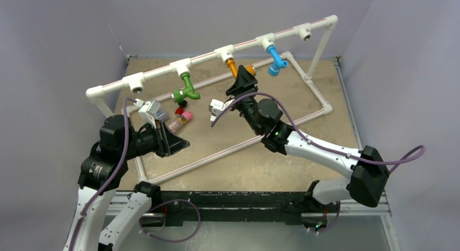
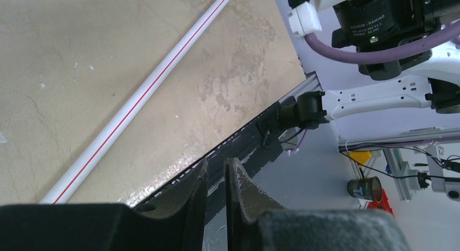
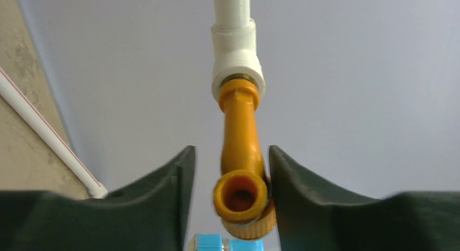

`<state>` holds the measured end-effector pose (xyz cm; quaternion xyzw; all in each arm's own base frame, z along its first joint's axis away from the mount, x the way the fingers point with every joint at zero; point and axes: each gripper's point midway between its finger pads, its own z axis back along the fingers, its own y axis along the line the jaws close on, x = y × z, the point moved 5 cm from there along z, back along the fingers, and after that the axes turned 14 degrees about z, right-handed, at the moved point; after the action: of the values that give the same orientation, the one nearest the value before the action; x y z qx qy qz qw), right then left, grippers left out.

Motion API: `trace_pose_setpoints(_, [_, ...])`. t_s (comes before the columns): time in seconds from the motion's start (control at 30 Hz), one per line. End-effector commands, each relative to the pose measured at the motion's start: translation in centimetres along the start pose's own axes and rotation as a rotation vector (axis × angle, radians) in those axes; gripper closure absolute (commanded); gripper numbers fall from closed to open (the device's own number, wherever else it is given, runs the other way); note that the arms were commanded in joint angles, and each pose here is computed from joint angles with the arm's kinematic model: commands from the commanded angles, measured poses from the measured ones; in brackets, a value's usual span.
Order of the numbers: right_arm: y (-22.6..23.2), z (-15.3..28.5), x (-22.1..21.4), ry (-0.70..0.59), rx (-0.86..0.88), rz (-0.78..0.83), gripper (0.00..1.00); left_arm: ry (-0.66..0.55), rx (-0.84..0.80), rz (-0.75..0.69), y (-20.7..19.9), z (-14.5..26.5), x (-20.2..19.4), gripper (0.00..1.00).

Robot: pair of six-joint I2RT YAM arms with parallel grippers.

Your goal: Install the water faucets

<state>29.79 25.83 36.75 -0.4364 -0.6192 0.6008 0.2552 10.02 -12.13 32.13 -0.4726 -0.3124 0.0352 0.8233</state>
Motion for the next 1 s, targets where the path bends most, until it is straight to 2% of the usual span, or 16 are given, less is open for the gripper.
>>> trace_pose_setpoints(0.0, [-3.4, -0.3, -1.2, 0.078, -0.126, -0.146, 0.55, -0.017, -0.022, -0.044, -0.8, 0.3, 0.5, 0.84])
trace_pose_setpoints(0.17, [-2.1, -0.1, -1.7, 0.152, -0.115, -0.328, 0.96, -0.018, -0.021, -0.048, -0.8, 0.2, 0.6, 0.84])
trace_pose_setpoints(0.2, [-2.0, 0.0, -1.7, 0.154, -0.127, -0.378, 1.0, -0.021, -0.02, -0.05, -0.8, 0.2, 0.6, 0.84])
trace_pose_setpoints(0.33, [-1.6, 0.2, -1.1, 0.155, -0.16, -0.778, 1.0, -0.018, -0.018, -0.05, -0.7, 0.1, 0.6, 0.84])
trace_pose_setpoints(0.43, [-1.2, 0.2, 0.7, 0.087, -0.143, -1.178, 1.0, -0.014, -0.017, -0.045, -0.5, 0.0, 0.5, 0.84])
trace_pose_setpoints(0.67, [-2.0, 0.2, 2.9, -0.016, -0.093, -1.954, 1.0, -0.013, -0.014, -0.038, -0.5, 0.0, 0.4, 0.84])
trace_pose_setpoints(0.97, [-2.0, 0.1, 1.6, -0.207, 0.03, -2.74, 1.0, -0.004, -0.014, -0.027, -0.3, 0.0, 0.1, 0.84])
